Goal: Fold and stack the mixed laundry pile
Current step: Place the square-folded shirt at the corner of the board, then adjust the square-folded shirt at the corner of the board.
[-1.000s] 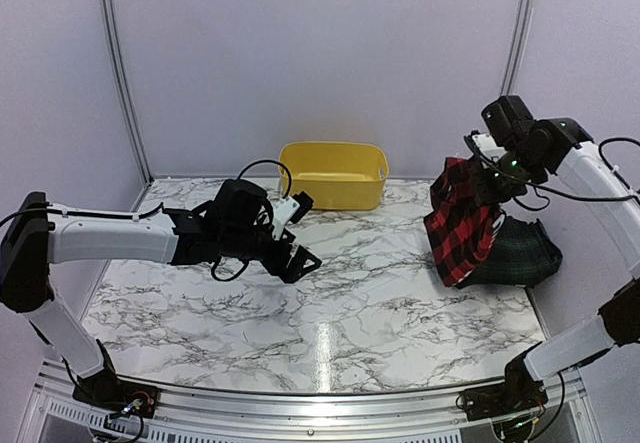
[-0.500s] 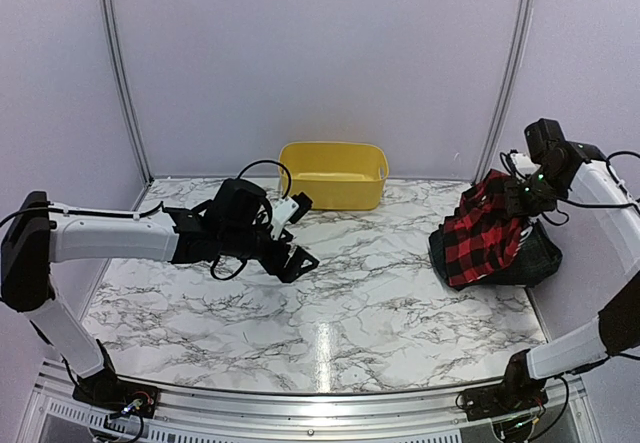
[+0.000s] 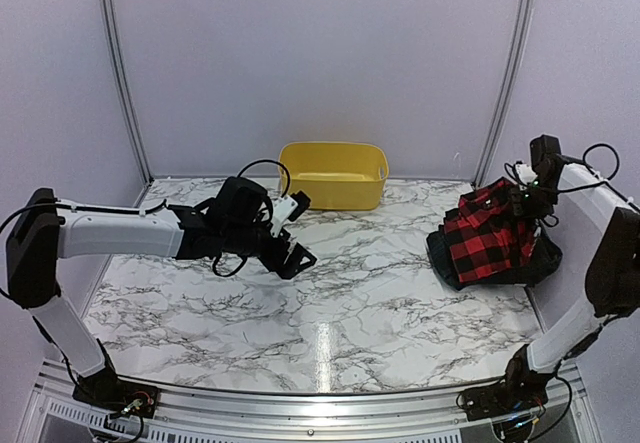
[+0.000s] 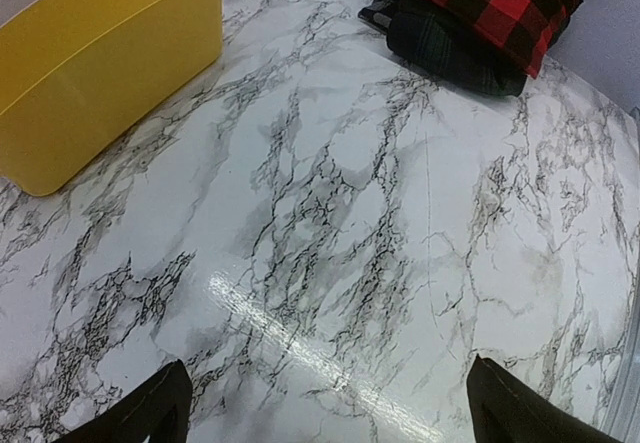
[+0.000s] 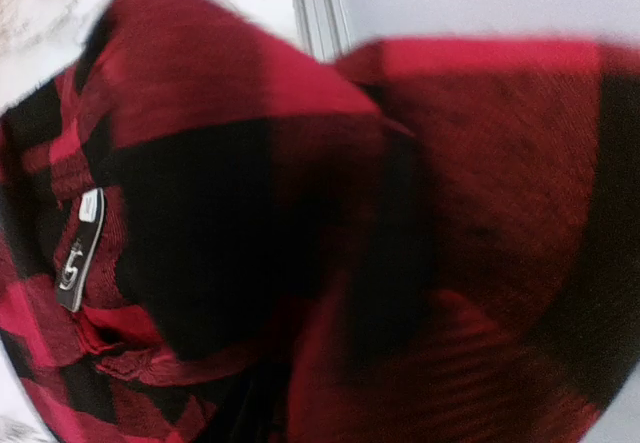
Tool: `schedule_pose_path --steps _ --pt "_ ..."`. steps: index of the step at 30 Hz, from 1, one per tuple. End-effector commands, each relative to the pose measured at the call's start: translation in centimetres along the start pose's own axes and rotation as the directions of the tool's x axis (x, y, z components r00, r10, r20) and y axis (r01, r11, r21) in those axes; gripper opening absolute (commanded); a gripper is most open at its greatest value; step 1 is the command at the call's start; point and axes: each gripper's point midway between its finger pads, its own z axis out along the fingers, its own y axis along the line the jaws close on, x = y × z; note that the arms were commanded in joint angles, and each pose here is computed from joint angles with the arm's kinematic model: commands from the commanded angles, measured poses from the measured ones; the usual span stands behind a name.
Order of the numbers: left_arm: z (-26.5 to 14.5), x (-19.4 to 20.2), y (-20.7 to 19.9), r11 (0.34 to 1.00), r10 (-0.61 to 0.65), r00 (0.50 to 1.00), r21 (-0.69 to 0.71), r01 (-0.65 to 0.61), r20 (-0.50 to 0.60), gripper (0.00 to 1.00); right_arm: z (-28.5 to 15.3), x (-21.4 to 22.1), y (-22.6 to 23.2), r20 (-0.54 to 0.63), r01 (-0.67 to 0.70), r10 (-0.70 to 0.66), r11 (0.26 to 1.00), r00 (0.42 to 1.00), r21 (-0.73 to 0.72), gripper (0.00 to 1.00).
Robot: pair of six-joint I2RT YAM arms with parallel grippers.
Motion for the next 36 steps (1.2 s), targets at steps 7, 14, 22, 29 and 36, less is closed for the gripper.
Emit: schedule_pose_path --steps 7,14,22,29,36 --pt "-0.1 -0.3 4.1 0.99 -0.109 0.994 -0.093 0.109 0.006 0.99 -1.3 -4.2 -7.2 0.084 -0.127 0.108 0.956 0.991 0.264 0.95" --pt "-0.3 -0.5 7.1 0.959 -0.233 0.972 -0.159 0.236 0.036 0.99 -4.4 -6.0 -4.1 0.147 -0.168 0.16 0.985 0.976 0.045 0.96" --pt "-0.7 -0.7 8.8 0.924 -0.339 0.938 -0.163 0.346 0.073 0.99 0.1 0.2 -1.2 -0.013 -0.282 0.282 0.958 0.959 -0.053 0.99" --pt "-1.4 0.1 9.4 0.912 -0.354 0.932 -0.19 0.363 0.081 0.99 4.9 2.5 -3.4 -0.073 -0.393 0.389 0.917 0.918 -0.064 0.99" --pt "-2.8 0.3 11.4 0.874 -0.432 0.895 -0.194 0.445 0.111 0.99 6.8 2.5 -2.0 -0.111 -0.466 0.453 0.854 0.885 -0.231 0.98"
